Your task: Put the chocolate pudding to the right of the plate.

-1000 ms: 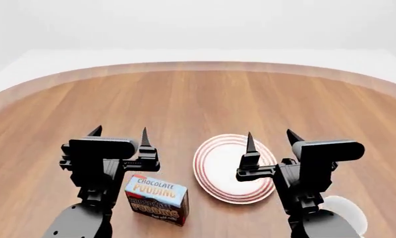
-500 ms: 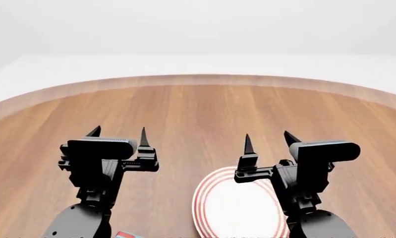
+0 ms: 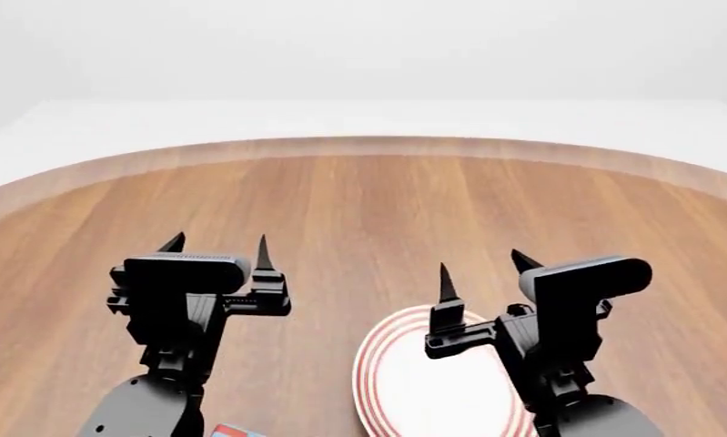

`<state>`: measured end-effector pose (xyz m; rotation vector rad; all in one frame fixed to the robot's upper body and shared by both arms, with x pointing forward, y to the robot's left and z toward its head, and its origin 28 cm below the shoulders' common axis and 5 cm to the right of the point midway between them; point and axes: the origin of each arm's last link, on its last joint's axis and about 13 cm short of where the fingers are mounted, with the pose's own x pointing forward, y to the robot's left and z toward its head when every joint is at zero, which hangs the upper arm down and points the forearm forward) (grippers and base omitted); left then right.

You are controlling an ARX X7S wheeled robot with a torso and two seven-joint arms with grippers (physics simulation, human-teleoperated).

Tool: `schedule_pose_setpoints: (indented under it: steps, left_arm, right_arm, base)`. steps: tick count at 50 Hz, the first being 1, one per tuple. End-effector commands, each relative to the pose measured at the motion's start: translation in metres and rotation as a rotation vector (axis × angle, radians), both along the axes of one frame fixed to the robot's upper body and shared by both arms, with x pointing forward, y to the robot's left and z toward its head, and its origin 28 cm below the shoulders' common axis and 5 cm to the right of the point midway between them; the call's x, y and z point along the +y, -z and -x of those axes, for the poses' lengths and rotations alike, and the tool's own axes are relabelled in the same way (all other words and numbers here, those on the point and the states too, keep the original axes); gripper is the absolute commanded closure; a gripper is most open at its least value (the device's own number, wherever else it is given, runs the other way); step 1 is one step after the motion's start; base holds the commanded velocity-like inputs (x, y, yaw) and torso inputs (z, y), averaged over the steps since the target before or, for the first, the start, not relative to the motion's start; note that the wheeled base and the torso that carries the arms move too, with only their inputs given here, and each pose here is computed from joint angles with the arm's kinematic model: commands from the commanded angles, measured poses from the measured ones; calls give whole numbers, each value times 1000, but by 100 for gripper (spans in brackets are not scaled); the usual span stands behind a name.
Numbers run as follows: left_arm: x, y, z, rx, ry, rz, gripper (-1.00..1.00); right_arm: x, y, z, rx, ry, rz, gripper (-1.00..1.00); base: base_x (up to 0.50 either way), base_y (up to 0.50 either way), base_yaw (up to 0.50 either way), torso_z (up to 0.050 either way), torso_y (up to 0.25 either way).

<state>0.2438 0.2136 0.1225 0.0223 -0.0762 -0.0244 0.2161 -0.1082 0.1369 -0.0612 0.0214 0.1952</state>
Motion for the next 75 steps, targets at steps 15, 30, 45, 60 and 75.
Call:
schedule_pose_setpoints:
  steps: [15,30,45,60,75]
  left_arm:
    - [1,2,0,5,1,4,-100]
    - [1,1,0,4,-1,3,-100]
    - [1,1,-1,4,-2,3,-100]
    - [1,2,-1,6,-4,3,-100]
    - [1,3,-1,7,-4,3,-100]
  right_arm:
    - [-7,-22,38,158,-265,209,-100]
    - [-7,-14,45,253,-420,203,-100]
    - [-3,-2,54,330,-593,228,-100]
    - [2,1,57,370,-710,199,-100]
    - [7,12,56,444,-787,160,-100]
  base:
    - [0,0,0,0,0]
    - [0,0,0,0,0]
    - [0,0,0,0,0]
    - [0,0,0,0,0]
    - [0,0,0,0,0]
